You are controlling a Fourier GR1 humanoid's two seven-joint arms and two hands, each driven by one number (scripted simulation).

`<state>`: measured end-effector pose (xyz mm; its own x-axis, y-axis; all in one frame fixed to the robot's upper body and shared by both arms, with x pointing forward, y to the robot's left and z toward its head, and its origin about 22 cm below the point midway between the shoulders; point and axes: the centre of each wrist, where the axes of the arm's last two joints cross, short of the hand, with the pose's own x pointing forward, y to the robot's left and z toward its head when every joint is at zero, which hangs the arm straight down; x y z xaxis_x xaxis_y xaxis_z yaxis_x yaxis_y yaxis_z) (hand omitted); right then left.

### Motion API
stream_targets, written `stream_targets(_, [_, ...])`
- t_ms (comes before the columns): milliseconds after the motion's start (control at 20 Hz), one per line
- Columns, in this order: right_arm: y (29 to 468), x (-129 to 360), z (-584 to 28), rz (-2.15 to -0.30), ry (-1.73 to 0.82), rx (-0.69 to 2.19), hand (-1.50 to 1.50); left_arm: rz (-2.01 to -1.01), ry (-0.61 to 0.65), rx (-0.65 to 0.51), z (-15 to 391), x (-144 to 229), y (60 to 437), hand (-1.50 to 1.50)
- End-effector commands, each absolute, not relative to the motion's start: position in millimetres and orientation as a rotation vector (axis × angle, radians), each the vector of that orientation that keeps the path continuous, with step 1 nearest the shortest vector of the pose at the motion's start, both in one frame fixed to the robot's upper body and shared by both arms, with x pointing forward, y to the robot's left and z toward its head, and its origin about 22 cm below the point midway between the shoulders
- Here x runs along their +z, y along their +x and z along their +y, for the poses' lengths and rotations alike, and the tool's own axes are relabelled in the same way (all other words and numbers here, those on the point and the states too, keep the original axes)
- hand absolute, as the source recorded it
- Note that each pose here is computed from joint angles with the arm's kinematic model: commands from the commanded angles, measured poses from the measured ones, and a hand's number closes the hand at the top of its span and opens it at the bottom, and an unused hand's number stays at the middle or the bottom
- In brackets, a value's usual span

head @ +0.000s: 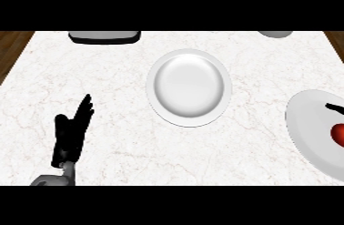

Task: Pick the tomato from the plate and place it in the plate

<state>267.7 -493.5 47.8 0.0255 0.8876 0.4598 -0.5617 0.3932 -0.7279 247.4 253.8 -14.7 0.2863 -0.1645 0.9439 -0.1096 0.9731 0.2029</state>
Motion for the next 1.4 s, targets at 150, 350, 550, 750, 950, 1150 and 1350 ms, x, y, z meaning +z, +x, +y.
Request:
stream_targets(150, [273.6, 30.5, -493.5, -0.999, -0.399, 1.180, -1.50, -1.279, 0.236, -0.042, 252.6, -7.0, 242.4, 0.00])
stream_targets(350, [280.3, 28.7, -484.9, -1.088, -0.421, 1.237, 1.50, -1.294, 0.238, -0.041, 249.0, -32.0, 233.7, 0.00])
stream_targets(550, [273.3, 28.2, -492.3, -1.109, -0.472, 1.249, 1.50, -1.297, 0.242, -0.044, 261.1, -13.7, 235.7, 0.00])
stream_targets(750, [292.0, 52.5, -499.8, -1.151, -0.580, 1.190, 1.50, -1.277, 0.233, -0.023, 234.3, -10.3, 262.0, 0.00])
stream_targets(950, [345.2, 18.8, -340.5, -1.403, -0.430, 1.378, 1.50, -1.273, 0.245, -0.043, 246.9, -15.1, 251.0, 0.00])
stream_targets(1150, [365.1, 21.8, -188.2, -1.628, -0.303, 1.497, 1.50, -1.286, 0.186, -0.106, 234.3, -11.7, 252.8, 0.00])
stream_targets(1350, [347.6, 44.8, -88.0, -1.757, -0.405, 1.441, 1.50, -1.277, 0.209, -0.078, 230.3, -12.0, 257.2, 0.00])
